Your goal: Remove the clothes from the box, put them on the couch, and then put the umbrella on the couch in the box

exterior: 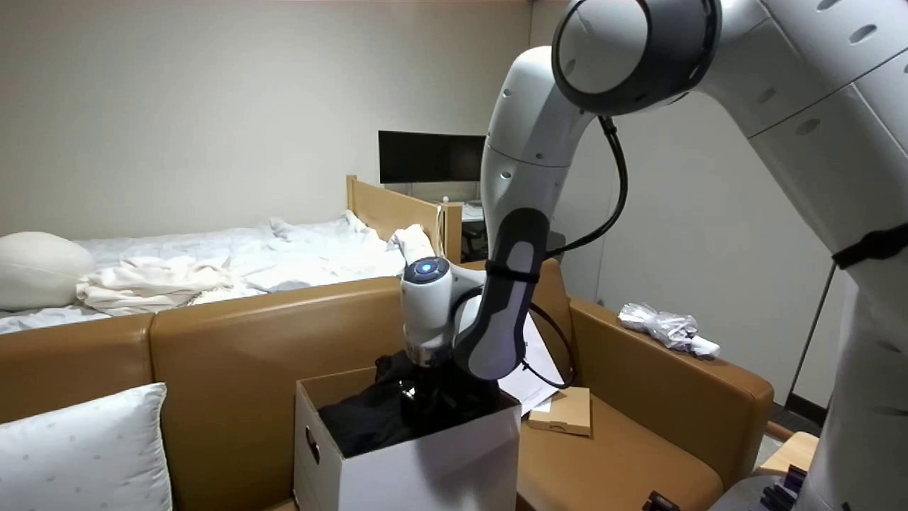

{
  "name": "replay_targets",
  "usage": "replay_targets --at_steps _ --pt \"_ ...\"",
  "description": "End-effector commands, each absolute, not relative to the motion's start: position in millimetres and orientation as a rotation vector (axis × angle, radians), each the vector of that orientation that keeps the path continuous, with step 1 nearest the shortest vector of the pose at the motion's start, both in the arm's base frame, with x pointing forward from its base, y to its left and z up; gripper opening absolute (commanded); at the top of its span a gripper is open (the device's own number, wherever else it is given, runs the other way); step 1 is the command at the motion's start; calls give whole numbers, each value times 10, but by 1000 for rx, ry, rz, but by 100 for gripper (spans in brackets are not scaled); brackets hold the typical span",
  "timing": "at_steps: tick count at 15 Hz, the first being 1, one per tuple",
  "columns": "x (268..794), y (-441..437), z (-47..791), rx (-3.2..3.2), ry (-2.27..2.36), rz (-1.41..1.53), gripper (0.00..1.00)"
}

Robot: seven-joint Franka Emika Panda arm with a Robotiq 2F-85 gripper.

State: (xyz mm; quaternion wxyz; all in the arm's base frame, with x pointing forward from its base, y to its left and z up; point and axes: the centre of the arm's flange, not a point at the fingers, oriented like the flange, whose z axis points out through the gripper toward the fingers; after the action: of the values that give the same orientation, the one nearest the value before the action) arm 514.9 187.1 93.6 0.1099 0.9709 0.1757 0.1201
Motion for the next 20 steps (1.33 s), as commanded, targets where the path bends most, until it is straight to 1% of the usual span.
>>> replay_targets --at_steps 1,5,7,12,14,18,19,20 --pt "4987 1906 665 2811 279 512 73" --pt "4998 2022 693 2726 12 630 45" --pt "4939 2111 686 2683 -118 676 34" --pt "4849 2289 603 2588 -474 638 1" --pt "4836 2312 563 2553 -595 683 0" --pt "4897 2301 518 2482 -685 904 3" --pt "5429 2141 1195 2460 -692 954 3" --pt "5497 2150 1270 2434 -685 1002 3"
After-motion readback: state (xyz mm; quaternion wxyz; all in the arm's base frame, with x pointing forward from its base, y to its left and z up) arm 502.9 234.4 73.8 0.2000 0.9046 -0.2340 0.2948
